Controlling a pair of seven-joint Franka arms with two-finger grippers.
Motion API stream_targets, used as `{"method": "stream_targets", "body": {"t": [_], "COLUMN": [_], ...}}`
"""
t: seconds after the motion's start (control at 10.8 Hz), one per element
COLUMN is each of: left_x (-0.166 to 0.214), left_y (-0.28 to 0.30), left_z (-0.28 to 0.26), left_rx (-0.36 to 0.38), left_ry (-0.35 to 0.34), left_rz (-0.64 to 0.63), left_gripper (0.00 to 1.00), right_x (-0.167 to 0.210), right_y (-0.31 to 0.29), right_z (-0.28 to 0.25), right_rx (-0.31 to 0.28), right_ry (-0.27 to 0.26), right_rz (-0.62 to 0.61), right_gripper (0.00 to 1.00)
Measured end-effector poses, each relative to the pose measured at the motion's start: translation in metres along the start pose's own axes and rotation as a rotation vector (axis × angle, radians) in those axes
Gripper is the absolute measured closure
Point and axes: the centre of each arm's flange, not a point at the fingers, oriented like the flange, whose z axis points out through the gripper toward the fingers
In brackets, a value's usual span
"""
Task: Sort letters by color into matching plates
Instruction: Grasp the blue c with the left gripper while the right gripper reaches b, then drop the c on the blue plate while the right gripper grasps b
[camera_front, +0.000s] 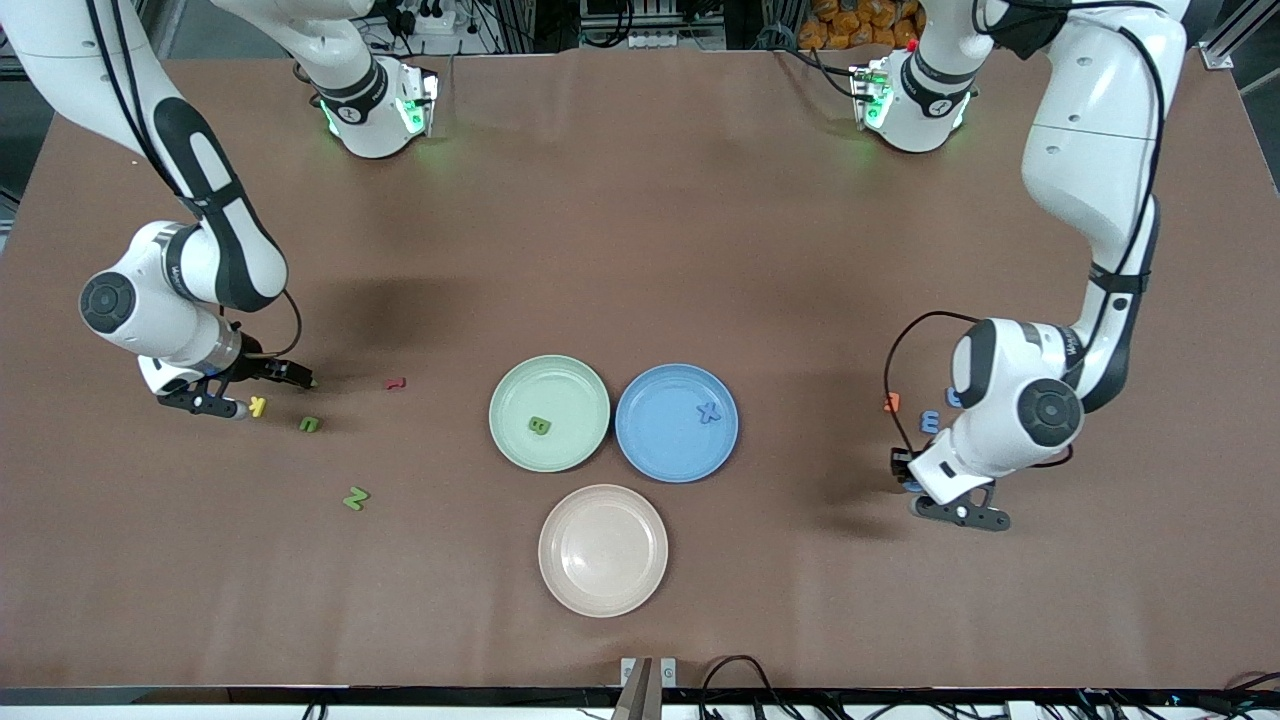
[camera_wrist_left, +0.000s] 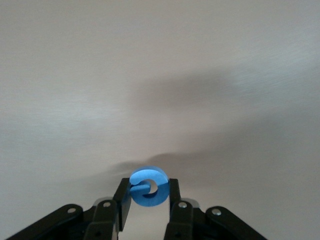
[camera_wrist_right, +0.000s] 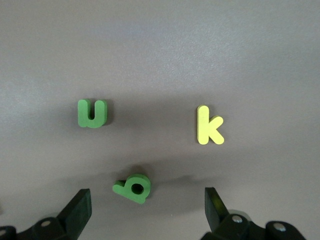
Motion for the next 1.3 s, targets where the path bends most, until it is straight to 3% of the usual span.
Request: {"method": "stream_targets", "body": {"t": [0.93,1.3], "left_x": [-0.018,-0.037], "left_y": [0.203,0.260], "left_z": [-0.025,-0.024], "left_rx": [-0.029,-0.035], "left_ry": [0.018,0.010], "left_rz": [-0.233,-0.283], "left_gripper": [0.66,0.66], "right_x": [-0.014,-0.016], "right_y": [-0.012,-0.015], "right_z": [0.029,0.030], "right_rx": [-0.004,-0.005], "right_ry": [0.018,0.016], "right_rz": [-0.024,-0.030], "right_gripper": [0.00,0.11]}}
